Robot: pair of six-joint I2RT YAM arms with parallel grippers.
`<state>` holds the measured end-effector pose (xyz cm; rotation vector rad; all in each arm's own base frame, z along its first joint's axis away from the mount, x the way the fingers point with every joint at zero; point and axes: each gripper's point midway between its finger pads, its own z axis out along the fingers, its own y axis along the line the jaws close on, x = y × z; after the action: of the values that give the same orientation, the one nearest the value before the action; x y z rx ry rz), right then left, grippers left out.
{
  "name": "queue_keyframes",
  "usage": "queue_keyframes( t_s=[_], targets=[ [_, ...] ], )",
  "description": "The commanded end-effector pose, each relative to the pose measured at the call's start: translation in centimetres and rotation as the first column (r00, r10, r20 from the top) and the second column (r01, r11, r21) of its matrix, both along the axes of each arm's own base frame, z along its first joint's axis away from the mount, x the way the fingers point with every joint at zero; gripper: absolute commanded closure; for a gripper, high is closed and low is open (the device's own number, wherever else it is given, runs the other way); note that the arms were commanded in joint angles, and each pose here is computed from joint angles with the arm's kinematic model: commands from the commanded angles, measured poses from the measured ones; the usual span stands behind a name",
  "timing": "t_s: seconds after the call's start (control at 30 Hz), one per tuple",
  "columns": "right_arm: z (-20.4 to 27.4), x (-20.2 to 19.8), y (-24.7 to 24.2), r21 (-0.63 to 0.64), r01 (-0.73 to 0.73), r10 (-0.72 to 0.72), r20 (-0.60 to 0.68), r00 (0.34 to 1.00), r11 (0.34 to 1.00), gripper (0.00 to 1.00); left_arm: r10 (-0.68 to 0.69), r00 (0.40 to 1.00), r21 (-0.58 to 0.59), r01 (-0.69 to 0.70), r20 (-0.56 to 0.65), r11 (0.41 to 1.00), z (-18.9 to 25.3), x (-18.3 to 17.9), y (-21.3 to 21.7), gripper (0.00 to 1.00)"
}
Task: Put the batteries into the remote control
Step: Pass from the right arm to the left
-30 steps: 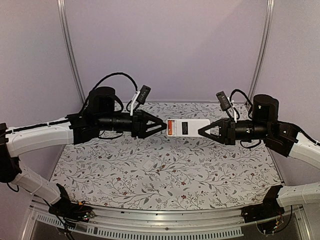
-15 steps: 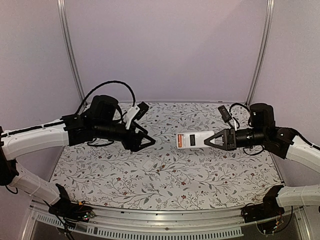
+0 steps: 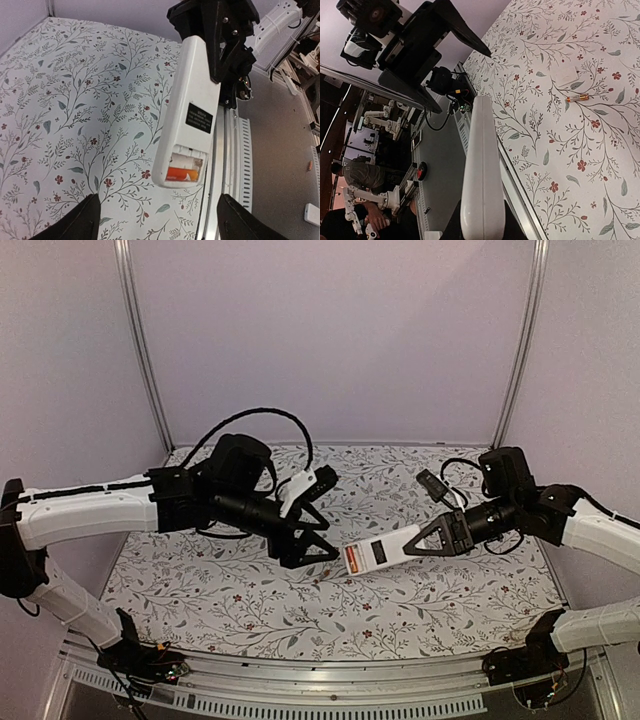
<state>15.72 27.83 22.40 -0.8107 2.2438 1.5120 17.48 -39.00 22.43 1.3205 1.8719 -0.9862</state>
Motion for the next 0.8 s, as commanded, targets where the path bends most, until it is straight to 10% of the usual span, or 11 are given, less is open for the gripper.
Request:
queue_keyframes(
  t_s=[0.0, 0.43, 0.77],
  targets=[
    [2.0, -2.2, 1.0, 0.045, -0.145, 0.143, 0.043, 0.989, 0.988, 1.00, -0.086, 0.996, -0.003, 0.086, 0.023, 0.996, 0.6, -1.5, -1.7, 0.19],
    [4.0, -4.7, 1.7, 0.008, -0.296, 0.290, 0.188, 0.939, 0.955, 1.00, -0.384, 0.880, -0.206, 0.336, -0.278, 0.919, 3.6, -7.0, -4.1, 0.43],
    [4.2, -4.8, 2.1, -0.036, -0.324, 0.325, 0.208, 0.923, 0.945, 1.00, -0.352, 0.883, -0.189, 0.306, -0.311, 0.933, 3.3, -6.3, -5.0, 0.69]
  ],
)
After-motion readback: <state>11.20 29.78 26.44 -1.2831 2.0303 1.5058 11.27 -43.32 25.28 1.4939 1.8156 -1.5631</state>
